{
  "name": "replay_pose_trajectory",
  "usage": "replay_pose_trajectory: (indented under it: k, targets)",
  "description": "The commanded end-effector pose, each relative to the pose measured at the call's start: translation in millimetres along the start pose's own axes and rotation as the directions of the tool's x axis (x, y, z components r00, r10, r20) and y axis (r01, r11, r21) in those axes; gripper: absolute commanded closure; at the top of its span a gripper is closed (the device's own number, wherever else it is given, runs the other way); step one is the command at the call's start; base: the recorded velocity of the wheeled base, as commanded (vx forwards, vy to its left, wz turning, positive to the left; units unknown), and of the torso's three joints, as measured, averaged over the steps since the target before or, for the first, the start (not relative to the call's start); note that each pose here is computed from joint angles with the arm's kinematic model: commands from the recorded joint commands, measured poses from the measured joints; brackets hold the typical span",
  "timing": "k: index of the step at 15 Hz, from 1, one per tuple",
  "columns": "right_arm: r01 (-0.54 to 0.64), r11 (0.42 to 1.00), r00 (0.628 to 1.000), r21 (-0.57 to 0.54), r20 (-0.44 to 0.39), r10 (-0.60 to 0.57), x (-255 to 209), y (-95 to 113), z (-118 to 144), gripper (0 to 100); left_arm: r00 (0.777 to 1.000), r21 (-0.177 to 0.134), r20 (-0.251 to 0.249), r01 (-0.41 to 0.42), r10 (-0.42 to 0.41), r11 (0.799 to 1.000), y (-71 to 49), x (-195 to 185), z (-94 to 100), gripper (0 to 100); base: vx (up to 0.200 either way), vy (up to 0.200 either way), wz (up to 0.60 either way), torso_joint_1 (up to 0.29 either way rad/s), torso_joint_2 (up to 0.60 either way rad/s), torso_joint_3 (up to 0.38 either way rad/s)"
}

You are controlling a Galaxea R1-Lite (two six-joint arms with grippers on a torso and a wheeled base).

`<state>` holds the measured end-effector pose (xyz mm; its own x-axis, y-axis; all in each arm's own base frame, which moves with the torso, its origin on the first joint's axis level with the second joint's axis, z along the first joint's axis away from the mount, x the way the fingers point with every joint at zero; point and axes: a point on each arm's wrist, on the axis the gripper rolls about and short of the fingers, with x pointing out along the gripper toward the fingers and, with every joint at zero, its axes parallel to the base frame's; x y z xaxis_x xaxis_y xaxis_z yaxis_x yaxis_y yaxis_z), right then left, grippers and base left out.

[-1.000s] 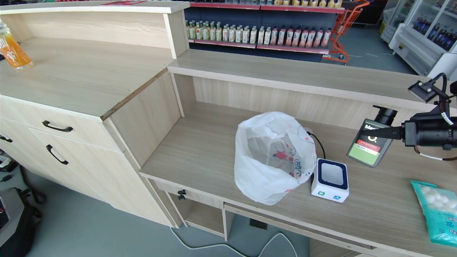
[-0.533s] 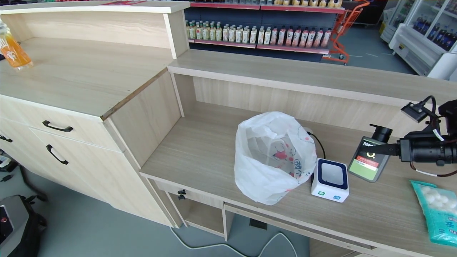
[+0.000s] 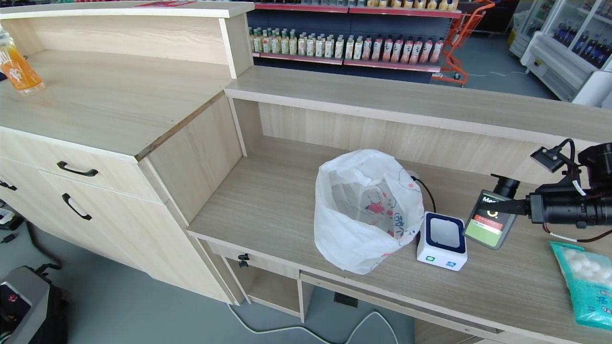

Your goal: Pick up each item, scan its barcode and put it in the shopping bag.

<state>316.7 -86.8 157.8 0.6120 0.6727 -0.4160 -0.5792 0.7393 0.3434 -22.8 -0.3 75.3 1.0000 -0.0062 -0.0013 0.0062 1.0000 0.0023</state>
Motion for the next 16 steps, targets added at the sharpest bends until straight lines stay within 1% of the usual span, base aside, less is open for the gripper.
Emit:
replay_pose_trajectory:
  k: [1,6,11,16]
  targets:
    - [-0.003,1.0,1.0,0.013,-0.007,0.003,5.2,-6.9,-4.8,100,1.0,0.001,0.0,0.0,0.0,1.0,0.0,0.0,0.0,0,0.0,0.0,0.0,0.0,0.0,0.0]
    - [-0.002,1.0,1.0,0.012,-0.01,0.002,10.1,-15.3,-8.6,100,1.0,0.001,0.0,0.0,0.0,1.0,0.0,0.0,0.0,0,0.0,0.0,0.0,0.0,0.0,0.0]
    - [-0.009,1.0,1.0,-0.011,-0.03,0.009,14.7,-19.6,-16.9,100,1.0,0.001,0.0,0.0,0.0,1.0,0.0,0.0,0.0,0,0.0,0.0,0.0,0.0,0.0,0.0]
    - [-0.016,1.0,0.999,-0.014,-0.036,0.016,19.9,-23.3,-18.2,100,1.0,-0.001,0.0,0.0,0.0,1.0,0.0,0.0,0.0,0,0.0,0.0,0.0,0.0,0.0,0.0]
